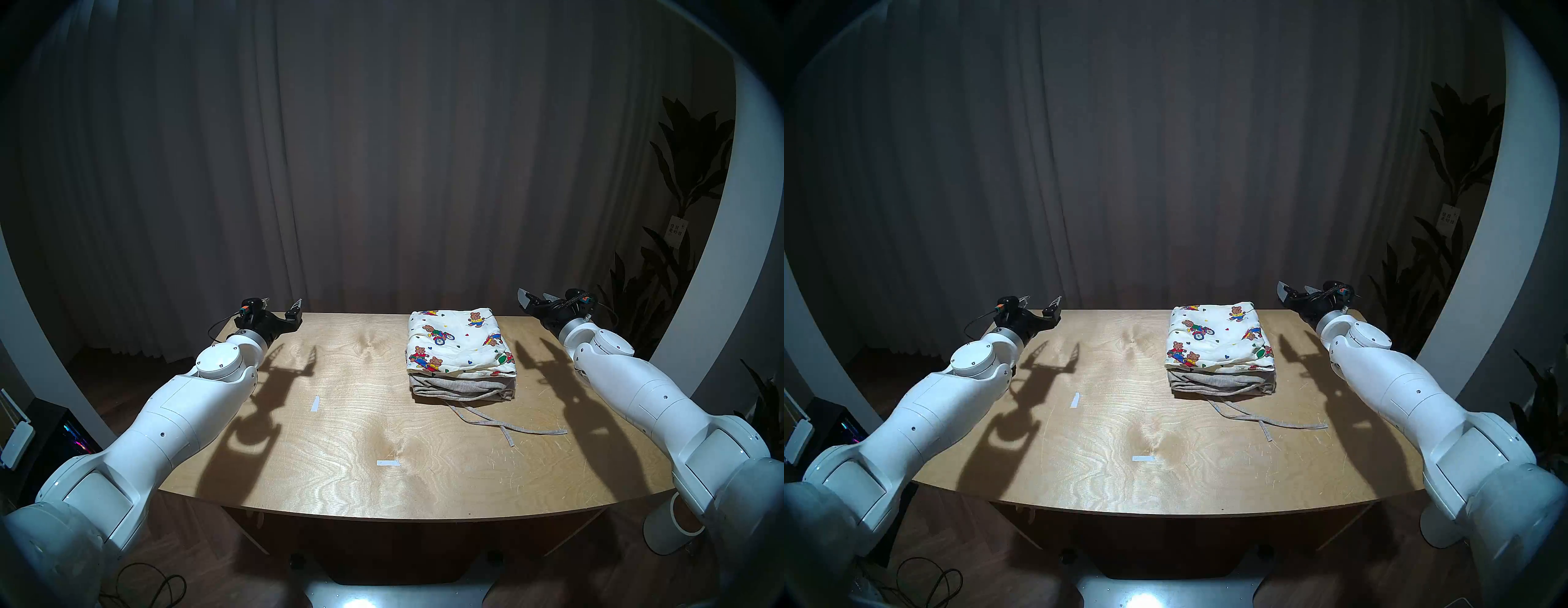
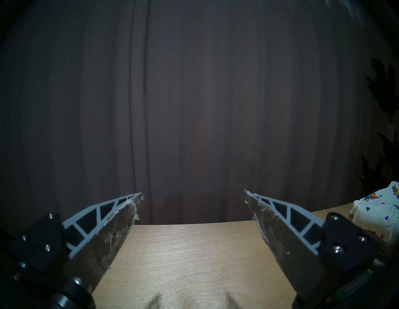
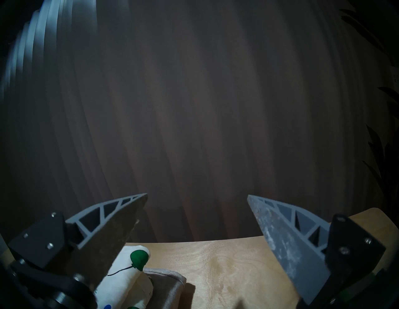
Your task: Fold pants twice and stack them
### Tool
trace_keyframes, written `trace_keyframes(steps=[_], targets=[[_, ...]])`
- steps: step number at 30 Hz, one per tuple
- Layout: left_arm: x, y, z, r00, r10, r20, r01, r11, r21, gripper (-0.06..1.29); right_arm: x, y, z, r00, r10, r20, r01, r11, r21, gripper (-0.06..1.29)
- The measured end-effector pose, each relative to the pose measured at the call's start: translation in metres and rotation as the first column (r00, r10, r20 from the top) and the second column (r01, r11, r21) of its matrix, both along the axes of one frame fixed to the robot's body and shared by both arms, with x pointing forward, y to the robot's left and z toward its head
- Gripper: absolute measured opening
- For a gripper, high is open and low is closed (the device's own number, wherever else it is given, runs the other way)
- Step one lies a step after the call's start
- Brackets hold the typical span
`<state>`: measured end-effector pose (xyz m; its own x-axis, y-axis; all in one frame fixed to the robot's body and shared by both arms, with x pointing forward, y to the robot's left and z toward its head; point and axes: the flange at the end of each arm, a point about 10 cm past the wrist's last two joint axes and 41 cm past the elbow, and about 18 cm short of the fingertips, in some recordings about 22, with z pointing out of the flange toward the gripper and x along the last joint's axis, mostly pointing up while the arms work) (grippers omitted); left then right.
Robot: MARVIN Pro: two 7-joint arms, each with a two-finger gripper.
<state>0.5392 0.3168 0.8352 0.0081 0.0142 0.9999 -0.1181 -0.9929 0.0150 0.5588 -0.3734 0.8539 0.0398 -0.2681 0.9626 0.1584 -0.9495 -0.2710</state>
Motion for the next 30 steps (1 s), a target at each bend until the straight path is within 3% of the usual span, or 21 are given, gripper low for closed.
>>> trace_keyframes(steps=[14,30], targets=[[0.0033,-0.0062,0.004,0.997,-0.074,0.01,0.075,0.997,-0.025,1.21,0.0002,0.0017,-0.0073,1.0,0.005,0.022,-0.006,0.999,0.04,1.2],[0.0037,-0.004,0.0058,0.996,-0.092,0.0,0.092,0.996,-0.023,1.21,0.0015,0.0061,-0.007,1.0,0.006,0.026,-0.008,0.998,0.061,1.2]])
